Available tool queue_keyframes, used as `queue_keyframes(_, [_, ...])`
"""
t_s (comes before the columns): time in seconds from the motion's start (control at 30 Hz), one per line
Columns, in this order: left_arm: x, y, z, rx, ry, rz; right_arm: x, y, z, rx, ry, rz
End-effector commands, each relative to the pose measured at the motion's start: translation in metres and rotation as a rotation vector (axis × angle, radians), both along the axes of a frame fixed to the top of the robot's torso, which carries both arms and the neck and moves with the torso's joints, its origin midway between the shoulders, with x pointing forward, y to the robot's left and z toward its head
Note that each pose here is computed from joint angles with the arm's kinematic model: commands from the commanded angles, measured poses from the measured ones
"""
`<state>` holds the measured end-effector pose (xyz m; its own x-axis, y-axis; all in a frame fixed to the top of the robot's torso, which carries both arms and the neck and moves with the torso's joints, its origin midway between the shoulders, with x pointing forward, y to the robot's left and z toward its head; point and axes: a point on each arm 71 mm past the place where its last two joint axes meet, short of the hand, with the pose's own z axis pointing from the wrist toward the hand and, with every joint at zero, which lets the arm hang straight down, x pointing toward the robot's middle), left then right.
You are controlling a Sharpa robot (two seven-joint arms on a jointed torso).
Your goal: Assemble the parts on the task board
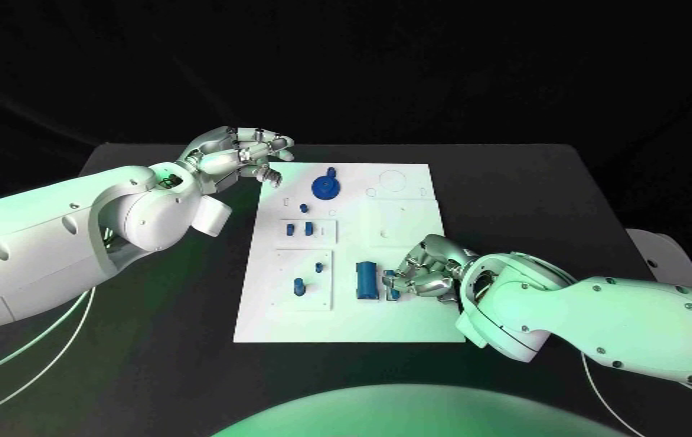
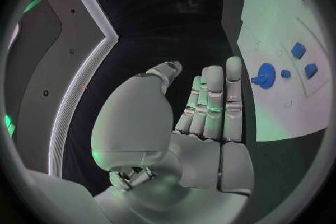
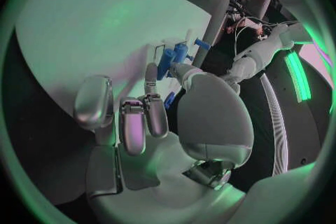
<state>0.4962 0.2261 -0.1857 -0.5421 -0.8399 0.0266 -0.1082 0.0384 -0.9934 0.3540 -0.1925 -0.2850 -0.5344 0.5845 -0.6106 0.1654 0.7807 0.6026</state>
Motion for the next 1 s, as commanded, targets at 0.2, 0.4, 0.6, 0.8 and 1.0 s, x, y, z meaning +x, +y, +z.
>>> queue_keyframes(0.2, [-0.0010, -0.0019, 0.0008, -0.005, -0.002, -0.018, -0.0016, 0.0023, -0.0019, -0.019, 0.000, 0.036])
queue_keyframes(0.4, [-0.0011, -0.0014, 0.0008, -0.005, -0.001, -0.018, -0.0016, 0.0023, -0.0019, -0.023, -0.002, 0.040])
queue_keyframes(0.6, [-0.0011, -0.0011, 0.0008, -0.004, -0.001, -0.017, -0.0018, 0.0022, -0.0020, -0.025, 0.000, 0.042])
queue_keyframes(0.8, [-0.0011, -0.0007, 0.0007, -0.004, -0.001, -0.016, -0.0024, 0.0006, -0.0012, -0.033, -0.006, 0.045])
queue_keyframes(1.0, [-0.0010, -0.0002, 0.0006, -0.002, 0.000, -0.016, -0.0025, -0.0029, 0.0007, -0.047, -0.030, 0.049])
